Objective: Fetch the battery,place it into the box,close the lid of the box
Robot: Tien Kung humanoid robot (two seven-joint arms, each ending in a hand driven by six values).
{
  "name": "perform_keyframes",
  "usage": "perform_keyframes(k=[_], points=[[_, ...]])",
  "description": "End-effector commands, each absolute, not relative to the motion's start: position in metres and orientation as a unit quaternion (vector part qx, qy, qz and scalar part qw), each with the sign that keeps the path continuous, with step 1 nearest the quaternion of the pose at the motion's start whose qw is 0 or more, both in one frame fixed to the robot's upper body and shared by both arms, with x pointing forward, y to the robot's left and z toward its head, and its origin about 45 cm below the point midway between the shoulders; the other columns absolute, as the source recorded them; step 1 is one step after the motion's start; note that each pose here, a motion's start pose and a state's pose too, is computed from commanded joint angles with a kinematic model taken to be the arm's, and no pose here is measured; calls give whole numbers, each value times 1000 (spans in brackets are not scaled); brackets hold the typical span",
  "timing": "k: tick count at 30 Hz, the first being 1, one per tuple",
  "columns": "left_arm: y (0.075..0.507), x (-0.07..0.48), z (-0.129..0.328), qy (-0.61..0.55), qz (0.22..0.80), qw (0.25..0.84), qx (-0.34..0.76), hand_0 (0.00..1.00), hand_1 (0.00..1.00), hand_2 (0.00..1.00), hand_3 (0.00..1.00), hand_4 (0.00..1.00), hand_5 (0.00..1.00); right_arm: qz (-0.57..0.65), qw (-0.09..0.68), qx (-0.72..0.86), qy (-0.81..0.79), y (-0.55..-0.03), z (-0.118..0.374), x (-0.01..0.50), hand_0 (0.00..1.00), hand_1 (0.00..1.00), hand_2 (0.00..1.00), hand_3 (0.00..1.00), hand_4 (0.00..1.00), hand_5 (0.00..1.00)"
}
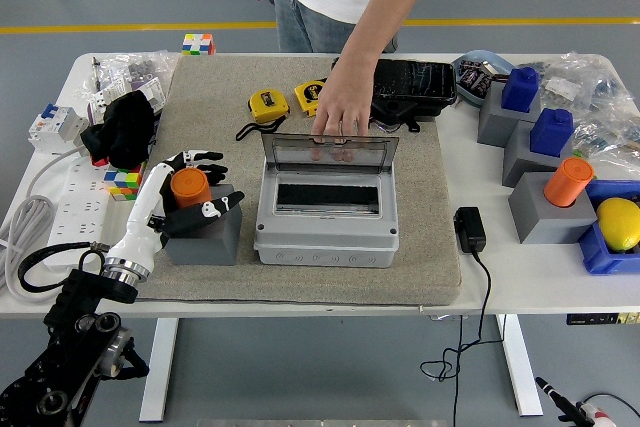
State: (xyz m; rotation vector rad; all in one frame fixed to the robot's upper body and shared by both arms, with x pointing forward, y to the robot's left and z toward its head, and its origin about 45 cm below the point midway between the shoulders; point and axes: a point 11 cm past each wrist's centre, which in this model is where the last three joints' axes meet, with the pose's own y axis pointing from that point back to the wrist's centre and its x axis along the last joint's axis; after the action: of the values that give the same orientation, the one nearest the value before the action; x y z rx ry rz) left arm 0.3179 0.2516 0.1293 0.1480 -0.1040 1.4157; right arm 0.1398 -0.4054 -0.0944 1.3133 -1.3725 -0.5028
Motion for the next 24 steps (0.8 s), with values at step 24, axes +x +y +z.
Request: perform_keyframes(k=[24], points=[[248, 318, 134, -56, 650, 756, 63, 266, 361, 333, 397, 998, 119, -213, 556, 557, -579, -405, -95, 139, 897, 881, 835, 869, 998, 998]])
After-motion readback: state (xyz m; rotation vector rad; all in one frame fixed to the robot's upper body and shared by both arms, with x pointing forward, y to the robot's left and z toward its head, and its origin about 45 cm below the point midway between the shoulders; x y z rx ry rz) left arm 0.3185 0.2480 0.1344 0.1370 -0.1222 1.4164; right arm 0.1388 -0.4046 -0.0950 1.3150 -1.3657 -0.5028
